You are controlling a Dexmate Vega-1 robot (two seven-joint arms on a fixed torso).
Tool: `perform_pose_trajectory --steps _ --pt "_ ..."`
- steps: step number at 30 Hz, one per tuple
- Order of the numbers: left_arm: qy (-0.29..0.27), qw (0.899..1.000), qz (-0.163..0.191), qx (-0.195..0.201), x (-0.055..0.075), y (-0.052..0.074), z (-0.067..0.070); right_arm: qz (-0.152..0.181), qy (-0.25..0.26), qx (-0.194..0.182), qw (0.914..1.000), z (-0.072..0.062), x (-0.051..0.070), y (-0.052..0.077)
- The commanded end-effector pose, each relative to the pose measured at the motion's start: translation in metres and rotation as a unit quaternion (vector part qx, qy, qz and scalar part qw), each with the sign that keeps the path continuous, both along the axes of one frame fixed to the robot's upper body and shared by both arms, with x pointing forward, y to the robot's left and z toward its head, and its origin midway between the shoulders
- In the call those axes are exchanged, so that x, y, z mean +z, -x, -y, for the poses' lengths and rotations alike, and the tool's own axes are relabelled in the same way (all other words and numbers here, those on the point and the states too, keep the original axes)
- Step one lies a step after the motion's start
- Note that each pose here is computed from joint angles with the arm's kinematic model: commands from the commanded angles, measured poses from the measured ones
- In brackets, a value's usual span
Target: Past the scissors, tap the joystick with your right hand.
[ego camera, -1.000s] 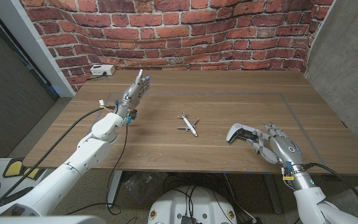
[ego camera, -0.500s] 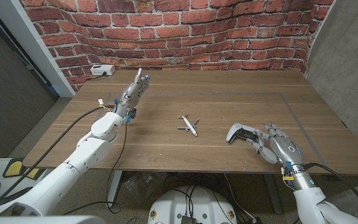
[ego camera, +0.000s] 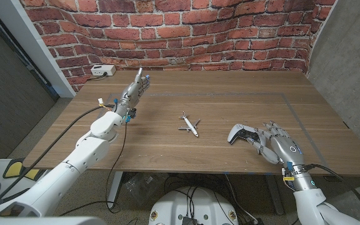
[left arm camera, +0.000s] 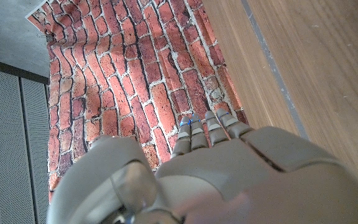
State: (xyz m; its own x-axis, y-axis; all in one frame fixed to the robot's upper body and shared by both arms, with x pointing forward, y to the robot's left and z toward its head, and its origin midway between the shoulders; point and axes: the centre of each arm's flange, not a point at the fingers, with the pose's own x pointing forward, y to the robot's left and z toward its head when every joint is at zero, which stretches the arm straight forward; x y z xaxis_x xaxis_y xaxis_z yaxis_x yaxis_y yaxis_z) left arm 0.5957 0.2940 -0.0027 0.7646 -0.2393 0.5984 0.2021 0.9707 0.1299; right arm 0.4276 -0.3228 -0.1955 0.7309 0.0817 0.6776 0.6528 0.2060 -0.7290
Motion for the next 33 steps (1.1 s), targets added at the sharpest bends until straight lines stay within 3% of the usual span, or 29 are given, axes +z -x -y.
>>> perform_pose_trajectory --steps 1,20,33 --pt "-0.008 1.0 -0.002 -0.001 0.001 0.001 -0.004 0.011 0.001 0.002 0.9999 -0.004 -0.001 -0.001" --pt "-0.018 1.0 -0.001 -0.01 0.003 0.003 0.0 0.015 -0.008 0.004 0.9999 -0.004 0.003 0.006" --pt "-0.014 1.0 0.0 -0.016 0.002 -0.002 0.002 0.037 -0.043 0.025 0.9981 0.0 0.029 0.017"
